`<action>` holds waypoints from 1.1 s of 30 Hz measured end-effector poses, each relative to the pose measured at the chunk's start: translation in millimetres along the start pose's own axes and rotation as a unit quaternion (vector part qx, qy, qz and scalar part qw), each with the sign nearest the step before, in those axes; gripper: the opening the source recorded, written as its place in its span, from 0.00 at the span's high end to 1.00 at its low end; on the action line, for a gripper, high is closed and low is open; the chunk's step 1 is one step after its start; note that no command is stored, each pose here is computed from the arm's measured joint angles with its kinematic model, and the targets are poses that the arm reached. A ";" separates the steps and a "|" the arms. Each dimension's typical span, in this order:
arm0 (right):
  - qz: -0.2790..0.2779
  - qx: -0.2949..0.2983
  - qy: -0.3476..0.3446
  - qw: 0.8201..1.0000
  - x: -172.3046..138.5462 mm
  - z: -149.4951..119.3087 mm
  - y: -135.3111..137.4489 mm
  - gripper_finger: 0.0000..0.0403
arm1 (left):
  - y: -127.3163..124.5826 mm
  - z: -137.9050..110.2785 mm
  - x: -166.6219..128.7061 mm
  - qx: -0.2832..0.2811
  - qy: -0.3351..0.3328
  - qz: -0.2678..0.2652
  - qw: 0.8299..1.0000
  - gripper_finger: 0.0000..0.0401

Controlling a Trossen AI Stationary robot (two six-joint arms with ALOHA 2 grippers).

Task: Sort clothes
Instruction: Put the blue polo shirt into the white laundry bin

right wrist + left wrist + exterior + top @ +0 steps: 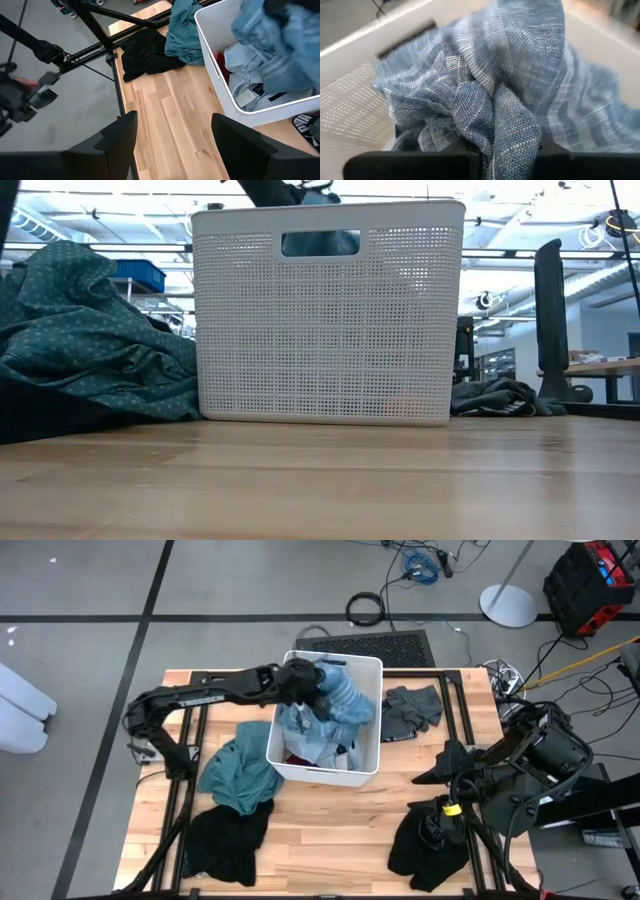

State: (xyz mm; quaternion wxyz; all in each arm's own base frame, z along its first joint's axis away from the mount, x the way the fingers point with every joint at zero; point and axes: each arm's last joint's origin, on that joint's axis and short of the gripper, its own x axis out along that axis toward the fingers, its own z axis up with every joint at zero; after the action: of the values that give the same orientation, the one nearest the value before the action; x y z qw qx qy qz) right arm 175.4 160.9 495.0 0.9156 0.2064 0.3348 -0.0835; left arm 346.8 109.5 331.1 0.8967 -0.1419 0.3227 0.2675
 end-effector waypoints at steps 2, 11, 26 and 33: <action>0.000 0.005 0.000 1.000 -0.1 0.0 0.0 0.40 | -4.3 1.2 8.0 0.054 0.044 0.008 0.998 0.89; 0.003 0.036 0.005 0.999 -0.2 -0.3 0.1 0.40 | -13.5 3.8 35.8 0.161 0.171 -0.029 0.972 0.87; 0.009 0.058 0.011 0.998 -0.9 -0.7 0.7 0.40 | -18.2 11.5 28.5 0.128 0.208 -0.083 0.966 0.61; 0.010 0.054 0.011 0.998 -1.0 -0.6 0.6 0.40 | -18.5 46.0 -14.5 0.127 0.165 -0.077 0.975 0.46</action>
State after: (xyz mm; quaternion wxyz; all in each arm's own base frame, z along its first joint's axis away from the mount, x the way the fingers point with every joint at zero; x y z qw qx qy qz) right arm 174.4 161.7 495.4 0.9002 0.2596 0.3379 -0.0902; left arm 371.1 108.5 376.7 0.8595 -0.0930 0.4862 0.1275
